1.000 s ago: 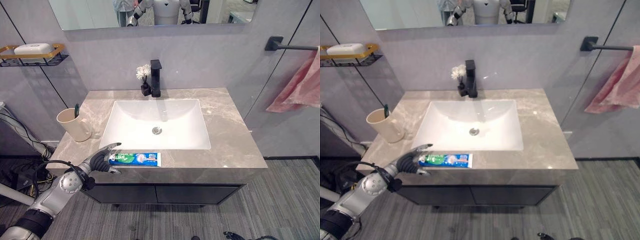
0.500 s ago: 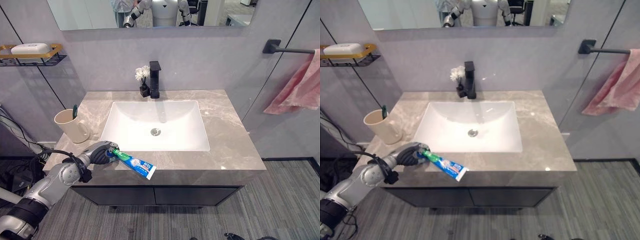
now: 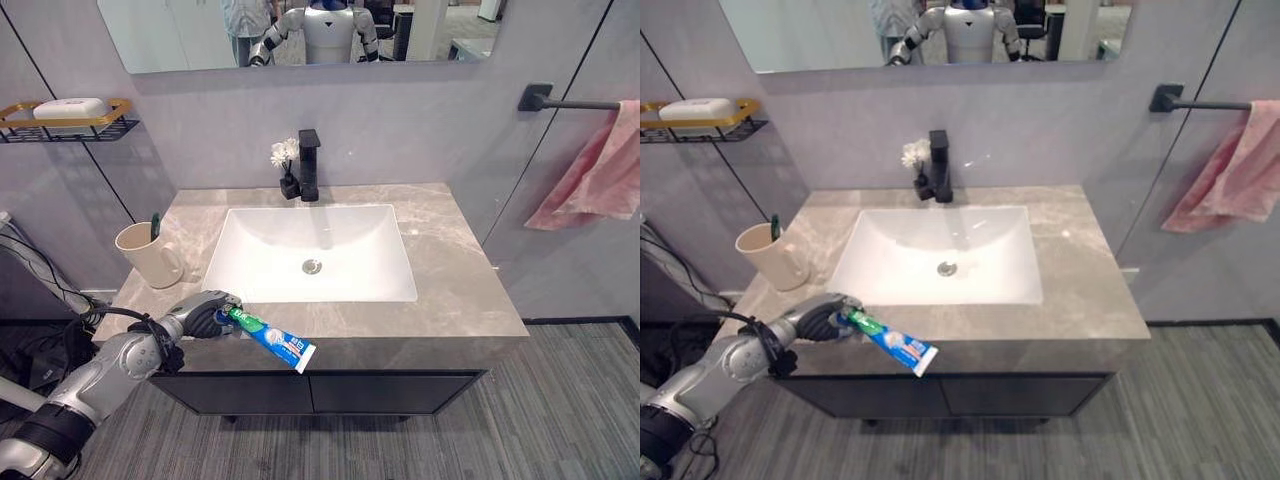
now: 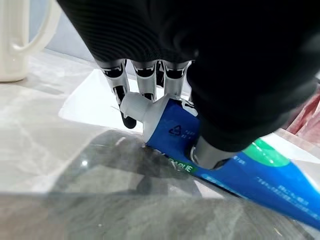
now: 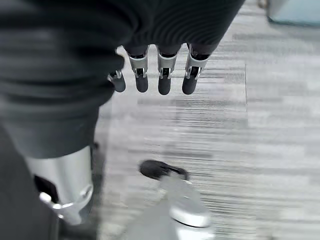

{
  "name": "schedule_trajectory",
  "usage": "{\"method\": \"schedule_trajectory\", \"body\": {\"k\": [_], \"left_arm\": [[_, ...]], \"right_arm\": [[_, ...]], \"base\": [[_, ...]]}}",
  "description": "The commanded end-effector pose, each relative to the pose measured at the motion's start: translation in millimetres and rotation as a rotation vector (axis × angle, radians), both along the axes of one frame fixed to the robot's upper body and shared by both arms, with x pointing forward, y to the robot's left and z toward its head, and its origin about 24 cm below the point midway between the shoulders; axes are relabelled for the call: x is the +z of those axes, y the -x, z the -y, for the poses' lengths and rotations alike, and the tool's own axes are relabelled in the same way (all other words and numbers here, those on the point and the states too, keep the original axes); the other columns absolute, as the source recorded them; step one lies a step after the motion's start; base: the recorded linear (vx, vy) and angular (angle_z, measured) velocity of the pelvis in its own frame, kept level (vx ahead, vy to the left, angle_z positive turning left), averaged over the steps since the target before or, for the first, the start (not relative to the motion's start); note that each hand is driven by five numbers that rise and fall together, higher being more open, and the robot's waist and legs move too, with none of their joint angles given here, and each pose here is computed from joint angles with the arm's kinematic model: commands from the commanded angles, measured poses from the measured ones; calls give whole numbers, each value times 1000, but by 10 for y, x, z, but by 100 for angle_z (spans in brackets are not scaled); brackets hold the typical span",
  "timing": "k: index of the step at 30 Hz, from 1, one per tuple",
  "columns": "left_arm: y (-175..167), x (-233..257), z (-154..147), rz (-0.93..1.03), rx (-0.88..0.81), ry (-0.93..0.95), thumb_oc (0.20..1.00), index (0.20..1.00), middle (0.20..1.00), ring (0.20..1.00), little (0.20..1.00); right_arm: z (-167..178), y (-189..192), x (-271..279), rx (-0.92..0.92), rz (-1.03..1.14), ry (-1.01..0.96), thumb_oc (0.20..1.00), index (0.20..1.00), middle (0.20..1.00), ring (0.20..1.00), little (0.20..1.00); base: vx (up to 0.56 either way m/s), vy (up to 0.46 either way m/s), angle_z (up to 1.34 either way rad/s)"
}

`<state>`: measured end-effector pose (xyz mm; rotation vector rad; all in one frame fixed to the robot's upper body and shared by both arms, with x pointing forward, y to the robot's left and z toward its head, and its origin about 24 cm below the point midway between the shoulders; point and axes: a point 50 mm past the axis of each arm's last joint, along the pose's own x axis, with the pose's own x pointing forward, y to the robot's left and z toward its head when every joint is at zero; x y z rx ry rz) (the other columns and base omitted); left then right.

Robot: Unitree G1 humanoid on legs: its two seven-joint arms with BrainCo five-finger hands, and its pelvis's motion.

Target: Put brush and paste in cup on sink, flatten towel.

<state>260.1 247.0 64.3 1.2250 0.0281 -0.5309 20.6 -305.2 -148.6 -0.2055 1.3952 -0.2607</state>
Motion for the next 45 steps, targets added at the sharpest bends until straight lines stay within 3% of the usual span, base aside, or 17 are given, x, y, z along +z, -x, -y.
{"method": "schedule_trajectory", "body": {"k": [1, 9, 14, 26, 32, 36, 40, 45], "left_arm": [[-104, 290, -58, 219, 45, 21, 200, 200, 200, 200, 200], [-141, 181, -81, 367, 246, 200, 200, 200, 200, 200, 200], [-206, 206, 52, 442, 285, 325, 200, 200, 200, 200, 200], [-347, 569, 227, 658, 270, 430, 200, 200, 200, 200, 200], [-403, 988, 256, 862, 236, 443, 200, 200, 200, 200, 200], [-403, 1285, 237, 1019, 220, 409, 200, 200, 200, 200, 200], [-401, 1520, 200, 1138, 214, 363, 200, 200, 200, 200, 200], [-378, 1849, 214, 1290, 178, 300, 200, 200, 200, 200, 200]], "right_arm": [[32, -55, 14, -158, 44, 10, 1000, 1000, 1000, 1000, 1000], [144, -115, 67, -428, 166, 58, 1000, 1000, 1000, 1000, 1000], [92, -263, 57, -429, 211, 59, 1000, 1000, 1000, 1000, 1000], [197, -456, 136, -536, 323, 114, 1000, 1000, 1000, 1000, 1000], [496, -664, 352, -731, 521, 187, 1000, 1000, 1000, 1000, 1000], [763, -989, 674, -816, 772, 253, 1000, 1000, 1000, 1000, 1000], [1011, -1371, 1277, -726, 1080, 379, 1000, 1000, 1000, 1000, 1000], [907, -1825, 2305, -348, 1449, 600, 1000, 1000, 1000, 1000, 1000]], "base": [[0, 0, 0], [1, -1, 0], [-3, -7, -8], [-1, -2, -2], [-3, 1, -1], [-9, 15, -10], [-5, 10, -3], [-4, 19, -4]]}}
